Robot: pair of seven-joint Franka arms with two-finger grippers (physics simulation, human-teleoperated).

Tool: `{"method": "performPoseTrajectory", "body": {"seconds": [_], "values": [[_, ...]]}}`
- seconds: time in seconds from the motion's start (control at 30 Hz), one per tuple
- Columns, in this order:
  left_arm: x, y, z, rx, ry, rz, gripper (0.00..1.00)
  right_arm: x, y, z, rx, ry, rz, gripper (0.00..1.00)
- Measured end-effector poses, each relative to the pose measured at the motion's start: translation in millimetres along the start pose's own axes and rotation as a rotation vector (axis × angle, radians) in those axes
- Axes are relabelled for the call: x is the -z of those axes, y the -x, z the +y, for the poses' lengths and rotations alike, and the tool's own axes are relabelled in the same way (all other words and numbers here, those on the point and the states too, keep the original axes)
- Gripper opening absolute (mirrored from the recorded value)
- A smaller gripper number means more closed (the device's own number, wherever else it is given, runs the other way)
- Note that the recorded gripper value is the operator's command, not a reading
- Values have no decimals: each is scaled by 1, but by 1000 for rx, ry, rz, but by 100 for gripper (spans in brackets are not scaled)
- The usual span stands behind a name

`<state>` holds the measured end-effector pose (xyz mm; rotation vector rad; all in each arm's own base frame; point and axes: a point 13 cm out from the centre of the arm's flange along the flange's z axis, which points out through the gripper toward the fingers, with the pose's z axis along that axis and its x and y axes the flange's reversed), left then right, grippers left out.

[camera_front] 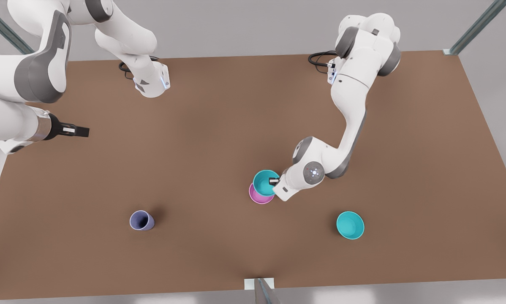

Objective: Stack the blue bowl on the pink bowl

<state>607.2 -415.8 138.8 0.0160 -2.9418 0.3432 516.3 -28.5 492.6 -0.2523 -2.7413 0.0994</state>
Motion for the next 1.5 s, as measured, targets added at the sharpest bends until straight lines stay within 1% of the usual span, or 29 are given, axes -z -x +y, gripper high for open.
{"method": "performPoseTrajectory", "body": {"seconds": [0.43,0.63,0.9,0.93,1.03,1.1,1.13,1.2,1.23,1.3,1.37,1.43,1.5], "values": [[-8,19,-12,203,-58,-79,21,-3,3,2,14,3,6,100],[-10,11,-22,249,-69,-61,21,-6,3,2,18,0,14,100],[-21,1,-16,301,-47,-24,21,-9,5,2,20,-1,21,100],[-22,0,-15,305,-46,-21,100,-9,5,2,20,-1,21,100],[-20,0,-18,313,-68,-15,100,-9,5,2,21,-1,21,100],[13,6,-15,318,-83,-32,100,-9,5,2,21,-1,22,100],[55,16,6,334,-66,-65,100,-9,5,2,21,-1,22,100],[187,39,81,384,-4,-173,100,-9,5,2,21,-1,21,100],[247,36,114,392,40,-209,100,-8,5,2,22,-1,21,100],[322,3,152,368,135,-222,100,-8,5,2,22,0,21,100],[365,-52,190,360,175,-191,100,-8,5,2,22,0,21,100],[373,-80,209,340,213,-147,100,-8,5,2,22,0,19,100],[373,-92,214,310,239,-106,100,-6,4,1,21,-1,13,100]]}}
